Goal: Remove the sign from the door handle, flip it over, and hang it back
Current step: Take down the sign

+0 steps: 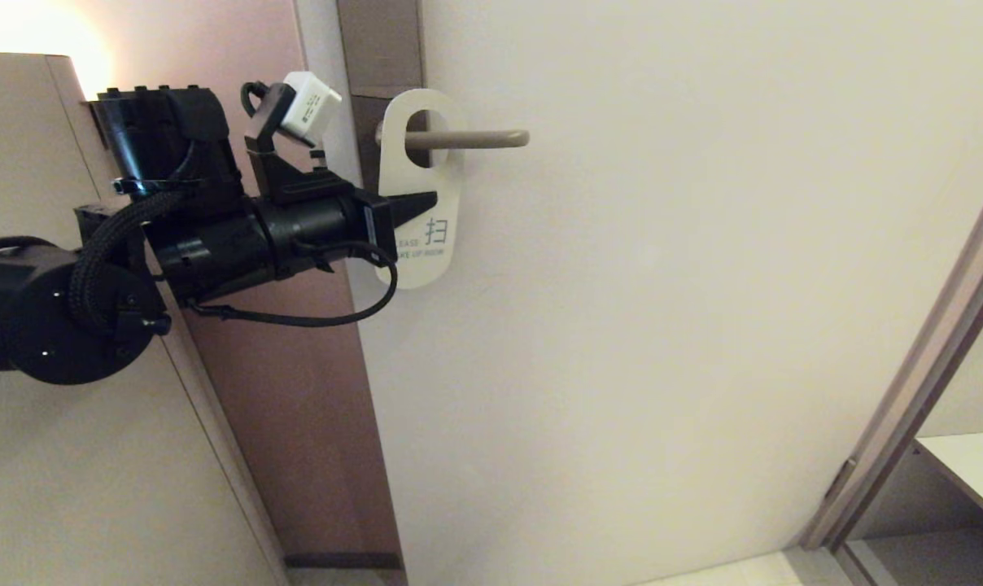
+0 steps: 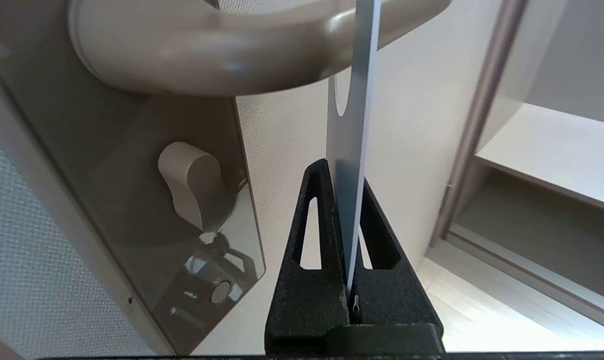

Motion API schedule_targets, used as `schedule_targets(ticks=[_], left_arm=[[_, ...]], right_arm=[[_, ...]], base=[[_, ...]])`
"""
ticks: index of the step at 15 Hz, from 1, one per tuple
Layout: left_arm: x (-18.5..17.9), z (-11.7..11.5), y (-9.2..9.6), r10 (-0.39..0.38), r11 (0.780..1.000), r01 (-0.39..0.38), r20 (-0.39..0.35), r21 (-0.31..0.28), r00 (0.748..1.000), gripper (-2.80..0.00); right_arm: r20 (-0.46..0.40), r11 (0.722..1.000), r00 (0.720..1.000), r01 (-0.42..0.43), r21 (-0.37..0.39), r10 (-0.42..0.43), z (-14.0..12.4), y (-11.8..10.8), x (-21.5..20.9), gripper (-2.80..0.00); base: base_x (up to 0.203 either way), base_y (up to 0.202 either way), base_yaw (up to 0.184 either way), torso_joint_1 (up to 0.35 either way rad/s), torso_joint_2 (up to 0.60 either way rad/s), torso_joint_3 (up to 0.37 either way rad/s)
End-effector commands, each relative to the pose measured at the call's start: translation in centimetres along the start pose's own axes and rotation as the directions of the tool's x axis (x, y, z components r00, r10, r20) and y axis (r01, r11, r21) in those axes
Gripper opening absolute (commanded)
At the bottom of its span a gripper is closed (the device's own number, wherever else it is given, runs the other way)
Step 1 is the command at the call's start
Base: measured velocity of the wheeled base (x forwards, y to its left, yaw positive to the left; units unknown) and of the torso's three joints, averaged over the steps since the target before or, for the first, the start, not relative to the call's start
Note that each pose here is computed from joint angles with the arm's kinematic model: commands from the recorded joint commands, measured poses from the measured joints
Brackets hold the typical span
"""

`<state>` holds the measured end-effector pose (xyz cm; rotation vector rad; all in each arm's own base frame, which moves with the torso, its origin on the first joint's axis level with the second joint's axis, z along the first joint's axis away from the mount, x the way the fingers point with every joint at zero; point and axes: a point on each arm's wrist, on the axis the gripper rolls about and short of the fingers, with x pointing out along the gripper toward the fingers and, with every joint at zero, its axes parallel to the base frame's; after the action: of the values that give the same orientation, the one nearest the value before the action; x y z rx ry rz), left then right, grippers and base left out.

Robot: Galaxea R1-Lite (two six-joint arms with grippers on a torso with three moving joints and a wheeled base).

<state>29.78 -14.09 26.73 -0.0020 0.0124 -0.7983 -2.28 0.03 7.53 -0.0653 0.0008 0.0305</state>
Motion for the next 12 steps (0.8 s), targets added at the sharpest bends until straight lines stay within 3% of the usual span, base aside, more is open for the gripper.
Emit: schedule_targets(ticks=[1,12], left_arm=[[0.6,-0.3,-0.2,0.005,1.000,-0.005,-0.005,-0.002,1.000,-2.80],[3.6,0.2,-1.5,0.011,1.000,-0.011,0.018,0.006,1.000,-2.80]], right_arm=[[-0.001,1.000,1.000,-0.001,-0.001,0.001,0.0,0.0,0.0,-2.80],[-0.001,1.000,1.000,0.000,-0.001,0.000,0.0,0.0,0.0,-2.80]], base=[[0.000,0.000,0.000,0.000,0.00,0.000],[0.000,0.000,0.000,0.000,0.00,0.000]])
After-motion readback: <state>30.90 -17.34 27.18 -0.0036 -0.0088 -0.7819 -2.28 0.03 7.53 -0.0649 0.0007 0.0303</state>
